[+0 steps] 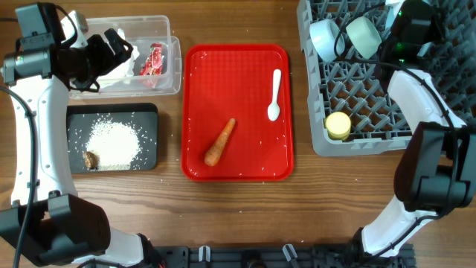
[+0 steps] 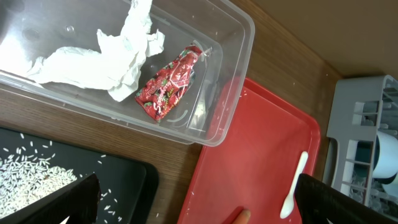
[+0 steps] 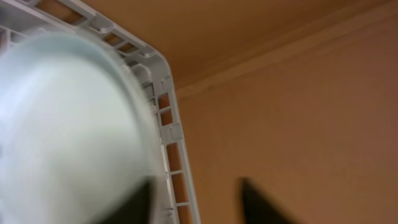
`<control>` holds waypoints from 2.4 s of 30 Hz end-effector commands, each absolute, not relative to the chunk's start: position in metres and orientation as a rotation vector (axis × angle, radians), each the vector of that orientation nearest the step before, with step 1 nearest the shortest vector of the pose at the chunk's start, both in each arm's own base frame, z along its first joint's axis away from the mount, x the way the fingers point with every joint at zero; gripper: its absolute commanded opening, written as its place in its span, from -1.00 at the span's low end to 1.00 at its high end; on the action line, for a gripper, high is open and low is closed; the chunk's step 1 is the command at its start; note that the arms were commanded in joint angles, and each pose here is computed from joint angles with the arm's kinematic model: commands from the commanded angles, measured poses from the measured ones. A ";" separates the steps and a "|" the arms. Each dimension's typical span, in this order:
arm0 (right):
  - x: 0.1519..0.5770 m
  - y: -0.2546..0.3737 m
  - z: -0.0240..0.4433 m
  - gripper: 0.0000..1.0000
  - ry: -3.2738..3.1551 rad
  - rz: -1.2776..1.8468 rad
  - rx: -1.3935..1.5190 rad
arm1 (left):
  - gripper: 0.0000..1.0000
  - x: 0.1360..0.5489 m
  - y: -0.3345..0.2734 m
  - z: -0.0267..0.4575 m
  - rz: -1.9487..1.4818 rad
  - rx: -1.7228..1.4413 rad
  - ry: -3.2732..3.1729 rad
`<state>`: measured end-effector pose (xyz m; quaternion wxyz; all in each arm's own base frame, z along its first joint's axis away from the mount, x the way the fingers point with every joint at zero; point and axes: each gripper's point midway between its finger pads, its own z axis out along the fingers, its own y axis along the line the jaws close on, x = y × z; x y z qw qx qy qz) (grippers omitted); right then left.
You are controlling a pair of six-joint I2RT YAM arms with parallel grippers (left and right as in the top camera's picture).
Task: Sort waste into correct bins and load items into the dishwasher rack
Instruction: 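Carry the light blue plate into the dish rack and stand it upright, then reach the right gripper to the red tray and grasp the white spoon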
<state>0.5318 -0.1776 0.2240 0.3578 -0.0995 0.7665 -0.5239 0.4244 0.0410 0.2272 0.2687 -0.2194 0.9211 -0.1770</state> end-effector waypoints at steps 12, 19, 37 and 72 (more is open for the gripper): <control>0.505 -0.166 0.360 1.00 1.545 -1.140 0.249 | 1.00 0.425 0.043 0.229 -0.472 -0.589 2.478; 0.510 -0.054 0.358 0.99 1.699 -0.499 0.019 | 1.00 0.425 0.043 0.229 -0.472 -0.589 2.478; 0.435 0.176 0.148 0.99 2.483 0.325 -0.179 | 1.00 0.425 0.043 0.229 -0.472 -0.589 2.477; 0.378 0.182 -0.014 0.20 2.904 0.296 -0.150 | 1.00 0.425 0.043 0.229 -0.472 -0.589 2.478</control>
